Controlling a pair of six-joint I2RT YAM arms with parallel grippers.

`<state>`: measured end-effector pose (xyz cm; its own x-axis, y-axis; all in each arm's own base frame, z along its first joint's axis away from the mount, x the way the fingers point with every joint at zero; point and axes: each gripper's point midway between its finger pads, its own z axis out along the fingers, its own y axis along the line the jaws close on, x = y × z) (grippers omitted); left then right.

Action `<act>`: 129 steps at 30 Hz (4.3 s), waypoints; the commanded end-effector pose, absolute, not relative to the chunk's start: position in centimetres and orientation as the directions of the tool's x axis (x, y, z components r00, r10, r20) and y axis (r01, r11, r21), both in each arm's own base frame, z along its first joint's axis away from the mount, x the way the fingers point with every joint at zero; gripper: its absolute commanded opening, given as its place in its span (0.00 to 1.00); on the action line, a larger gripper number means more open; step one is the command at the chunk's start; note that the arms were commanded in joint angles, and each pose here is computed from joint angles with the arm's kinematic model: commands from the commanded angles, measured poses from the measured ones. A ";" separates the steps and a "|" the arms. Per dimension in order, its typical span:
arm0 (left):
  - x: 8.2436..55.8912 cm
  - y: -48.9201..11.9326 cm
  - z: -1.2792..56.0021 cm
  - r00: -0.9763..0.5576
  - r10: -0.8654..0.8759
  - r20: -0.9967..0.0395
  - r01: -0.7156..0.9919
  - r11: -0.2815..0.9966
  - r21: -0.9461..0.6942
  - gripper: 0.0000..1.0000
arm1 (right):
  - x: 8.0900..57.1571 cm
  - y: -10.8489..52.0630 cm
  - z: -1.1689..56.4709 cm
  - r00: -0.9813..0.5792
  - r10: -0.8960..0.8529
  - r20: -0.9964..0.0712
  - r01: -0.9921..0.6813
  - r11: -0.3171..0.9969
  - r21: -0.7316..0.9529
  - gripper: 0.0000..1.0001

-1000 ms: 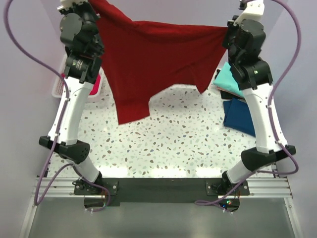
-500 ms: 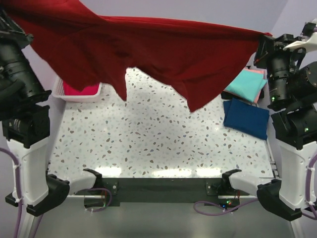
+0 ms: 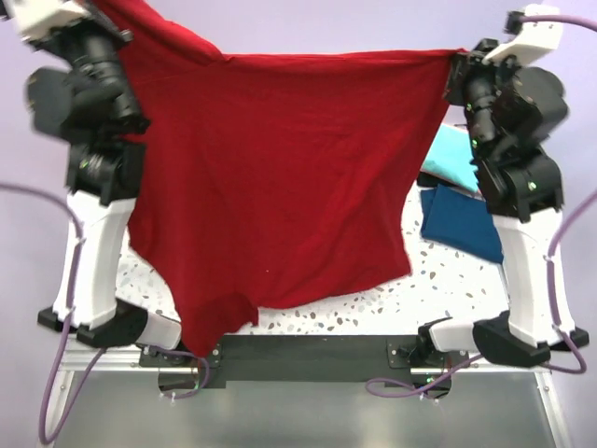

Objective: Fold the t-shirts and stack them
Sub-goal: Flatten the tshirt out

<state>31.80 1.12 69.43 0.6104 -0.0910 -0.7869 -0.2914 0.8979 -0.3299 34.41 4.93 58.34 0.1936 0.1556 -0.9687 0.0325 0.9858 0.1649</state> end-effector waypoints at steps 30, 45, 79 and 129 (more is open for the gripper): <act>42.0 -3.1 64.4 0.650 -0.070 -0.756 -0.202 0.944 -0.262 0.00 | 43.0 2.8 50.1 0.191 0.199 -0.961 0.081 0.973 0.217 0.00; 27.1 -7.0 13.9 -0.657 -0.239 -0.715 -0.397 0.916 0.059 0.00 | 26.6 9.9 15.0 -0.824 0.252 -0.507 0.106 0.949 0.298 0.00; 11.7 -7.1 10.9 -0.876 -0.401 -0.267 -0.422 0.906 0.026 0.00 | 13.2 6.7 2.3 -0.930 0.366 0.013 0.364 0.928 -0.072 0.00; 24.5 -9.7 5.6 -0.885 -0.245 -0.395 -0.354 0.906 0.232 0.57 | 24.3 10.7 2.9 -0.948 0.237 -0.211 0.241 0.971 0.008 0.55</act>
<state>22.97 -9.68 5.84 -0.8965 -0.2439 -0.3699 -0.3472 0.9053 0.2446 24.14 10.87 3.34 -0.9500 0.2403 -0.1995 0.2409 0.9703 0.0215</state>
